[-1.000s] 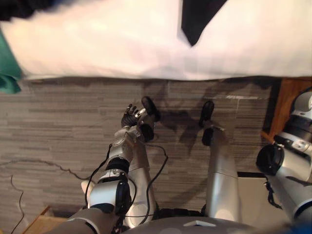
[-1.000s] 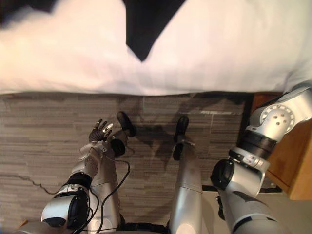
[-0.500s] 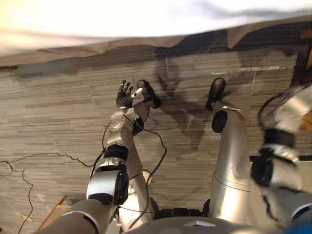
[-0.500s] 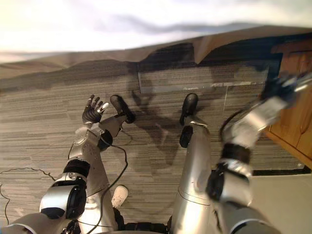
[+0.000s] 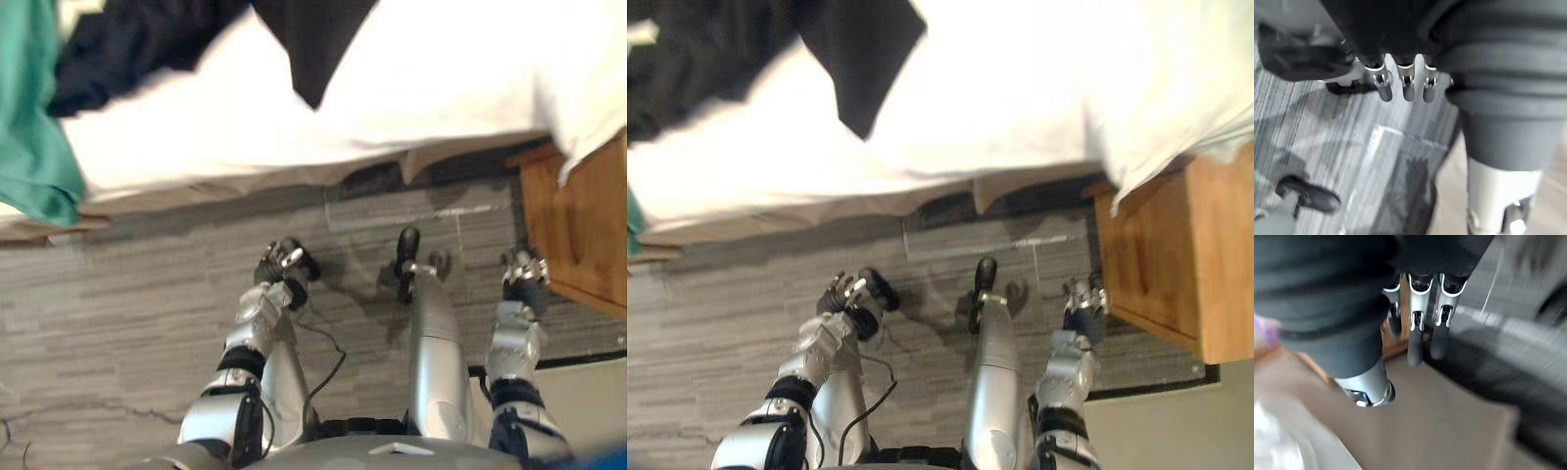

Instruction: Tidy the bed and pick cloth on bed and put in laundry

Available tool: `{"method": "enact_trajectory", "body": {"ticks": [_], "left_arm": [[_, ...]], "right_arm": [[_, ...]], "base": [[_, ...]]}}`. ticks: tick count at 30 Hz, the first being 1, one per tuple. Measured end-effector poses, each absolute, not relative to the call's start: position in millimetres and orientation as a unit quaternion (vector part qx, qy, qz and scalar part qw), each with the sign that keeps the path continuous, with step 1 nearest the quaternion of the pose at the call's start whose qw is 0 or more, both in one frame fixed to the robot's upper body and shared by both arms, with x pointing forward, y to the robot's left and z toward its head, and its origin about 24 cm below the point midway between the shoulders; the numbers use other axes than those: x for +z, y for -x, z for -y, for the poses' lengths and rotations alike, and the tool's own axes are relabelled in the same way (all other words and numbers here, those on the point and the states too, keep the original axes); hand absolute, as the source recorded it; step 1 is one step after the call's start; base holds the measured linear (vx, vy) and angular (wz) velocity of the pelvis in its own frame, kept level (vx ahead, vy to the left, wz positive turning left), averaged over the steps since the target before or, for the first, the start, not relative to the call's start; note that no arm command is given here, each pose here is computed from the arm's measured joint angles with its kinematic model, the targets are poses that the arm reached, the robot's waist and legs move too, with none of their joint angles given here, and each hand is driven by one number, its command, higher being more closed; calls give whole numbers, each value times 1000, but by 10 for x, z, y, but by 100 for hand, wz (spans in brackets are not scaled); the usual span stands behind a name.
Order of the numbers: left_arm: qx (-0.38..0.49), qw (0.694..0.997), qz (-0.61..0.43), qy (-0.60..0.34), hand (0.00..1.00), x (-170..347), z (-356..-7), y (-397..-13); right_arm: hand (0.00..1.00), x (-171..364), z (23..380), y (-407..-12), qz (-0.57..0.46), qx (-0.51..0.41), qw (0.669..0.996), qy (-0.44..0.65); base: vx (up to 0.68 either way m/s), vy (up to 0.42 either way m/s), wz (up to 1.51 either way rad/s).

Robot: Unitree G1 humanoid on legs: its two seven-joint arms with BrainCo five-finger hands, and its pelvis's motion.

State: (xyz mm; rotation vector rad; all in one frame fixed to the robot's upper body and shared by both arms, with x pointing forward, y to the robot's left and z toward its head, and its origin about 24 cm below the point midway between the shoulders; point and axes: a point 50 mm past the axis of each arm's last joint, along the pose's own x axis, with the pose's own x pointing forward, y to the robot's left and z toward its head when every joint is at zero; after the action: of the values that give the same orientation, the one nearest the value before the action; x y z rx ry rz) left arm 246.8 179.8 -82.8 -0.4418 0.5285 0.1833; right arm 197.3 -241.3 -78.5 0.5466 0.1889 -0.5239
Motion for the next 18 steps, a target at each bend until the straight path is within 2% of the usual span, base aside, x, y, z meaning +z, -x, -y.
{"method": "enact_trajectory", "body": {"ticks": [1, 6, 11, 13, 18], "left_arm": [[90, 931, -282, 211, 0, -953, -1802, -2312], [70, 931, -303, 191, 0, -1097, -1712, -2086], [82, 918, -346, 174, 0, -1308, -1749, -1665], [94, 907, -373, 170, 0, -1405, -1778, -1445], [103, 900, -388, 171, 0, -1466, -1796, -1264]], "right_arm": [[0, -866, 2319, -1898, -133, -223, 940, -220], [0, -1118, 1999, -1639, -240, -120, 954, -131], [0, -1344, 1819, -1357, -336, -90, 929, -126], [0, -1406, 1799, -1282, -370, -63, 923, -89], [0, -1505, 1762, -1154, -433, -6, 901, -38]], "base": [[226, -6, -21], [204, 34, 16], [257, 44, 17], [238, 53, 13], [137, 45, 28]]}}
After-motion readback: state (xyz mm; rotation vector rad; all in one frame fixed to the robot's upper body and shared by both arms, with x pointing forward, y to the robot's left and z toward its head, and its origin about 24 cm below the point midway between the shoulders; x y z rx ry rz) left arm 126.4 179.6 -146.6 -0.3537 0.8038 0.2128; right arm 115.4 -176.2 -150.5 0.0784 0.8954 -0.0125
